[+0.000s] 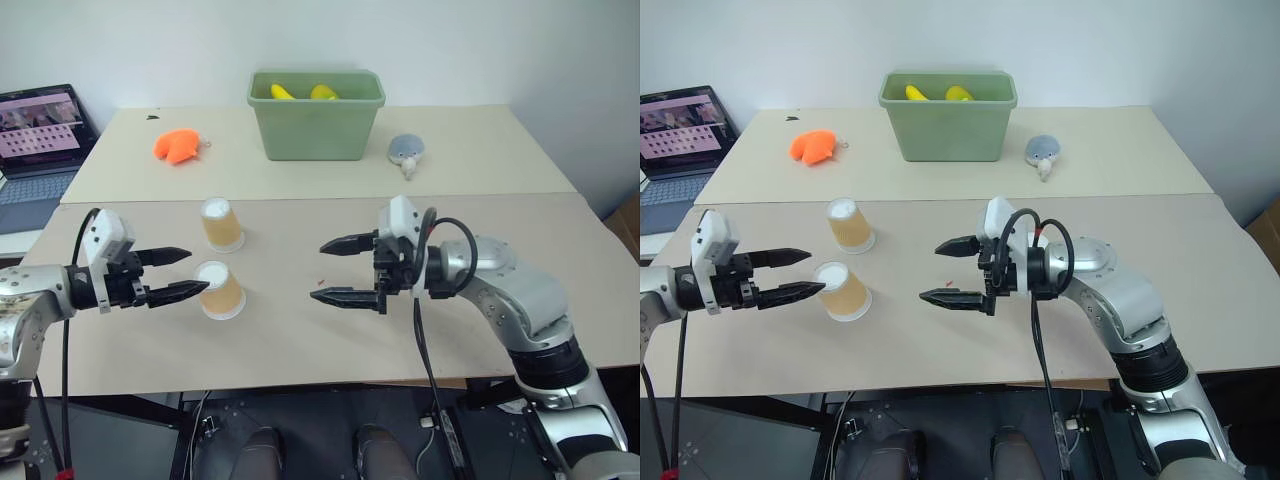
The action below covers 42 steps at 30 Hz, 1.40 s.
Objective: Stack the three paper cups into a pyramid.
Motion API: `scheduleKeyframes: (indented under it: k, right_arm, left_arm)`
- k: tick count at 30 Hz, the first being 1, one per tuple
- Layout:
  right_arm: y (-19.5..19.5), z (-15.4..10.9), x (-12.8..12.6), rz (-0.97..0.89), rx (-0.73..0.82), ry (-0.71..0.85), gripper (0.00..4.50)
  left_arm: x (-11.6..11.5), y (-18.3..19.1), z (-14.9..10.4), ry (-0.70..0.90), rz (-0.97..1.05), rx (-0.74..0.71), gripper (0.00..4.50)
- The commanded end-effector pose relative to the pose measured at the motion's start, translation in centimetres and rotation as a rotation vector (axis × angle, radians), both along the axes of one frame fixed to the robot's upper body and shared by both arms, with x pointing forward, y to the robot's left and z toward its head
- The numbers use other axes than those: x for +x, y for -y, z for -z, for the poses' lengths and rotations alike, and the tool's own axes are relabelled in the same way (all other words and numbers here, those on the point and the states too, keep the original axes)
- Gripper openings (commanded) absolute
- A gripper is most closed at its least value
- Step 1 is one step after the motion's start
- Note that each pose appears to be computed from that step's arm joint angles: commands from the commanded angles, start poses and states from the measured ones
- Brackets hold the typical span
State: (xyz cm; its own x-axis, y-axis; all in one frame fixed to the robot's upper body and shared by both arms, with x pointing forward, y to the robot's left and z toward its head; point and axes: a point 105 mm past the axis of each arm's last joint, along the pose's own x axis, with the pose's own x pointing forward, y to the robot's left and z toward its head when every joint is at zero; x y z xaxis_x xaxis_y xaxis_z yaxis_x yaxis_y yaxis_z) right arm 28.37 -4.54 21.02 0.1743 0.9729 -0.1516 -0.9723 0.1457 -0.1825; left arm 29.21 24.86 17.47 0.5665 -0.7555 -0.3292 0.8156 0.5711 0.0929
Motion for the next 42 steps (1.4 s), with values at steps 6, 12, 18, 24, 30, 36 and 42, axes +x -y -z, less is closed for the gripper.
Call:
scheduleKeyframes:
  k: [6, 12, 18, 24, 30, 36, 42]
  right_arm:
    - [0.3, -1.2, -0.3, 0.022, 0.042, 0.056, 4.48]
    - [0.3, -1.3, -0.3, 0.029, 0.049, 0.06, 4.48]
    - [0.4, -1.3, -0.2, 0.034, 0.046, 0.062, 4.48]
    - [0.5, -1.3, -0.2, 0.039, 0.047, 0.065, 4.5]
    - [0.5, -1.3, -0.1, 0.043, 0.045, 0.066, 4.5]
    - [0.5, -1.2, 0.2, 0.057, 0.043, 0.07, 4.5]
    - [0.8, -2.2, 1.6, 0.125, 0.07, 0.103, 4.5]
  left_arm:
    - [0.3, 0.4, 0.8, 0.024, 0.042, 0.036, 4.1]
    - [1.3, 1.0, 1.4, 0.048, 0.041, 0.033, 4.1]
    - [1.6, 1.6, 1.3, 0.071, 0.061, 0.028, 4.1]
    - [1.6, 1.5, 1.1, 0.082, 0.069, 0.017, 3.6]
    - [1.7, 1.6, 0.9, 0.088, 0.074, 0.014, 2.36]
    - [2.4, 2.8, 0.3, 0.114, 0.094, -0.009, 2.36]
    - [4.7, 8.6, -0.7, 0.166, 0.238, -0.081, 2.36]
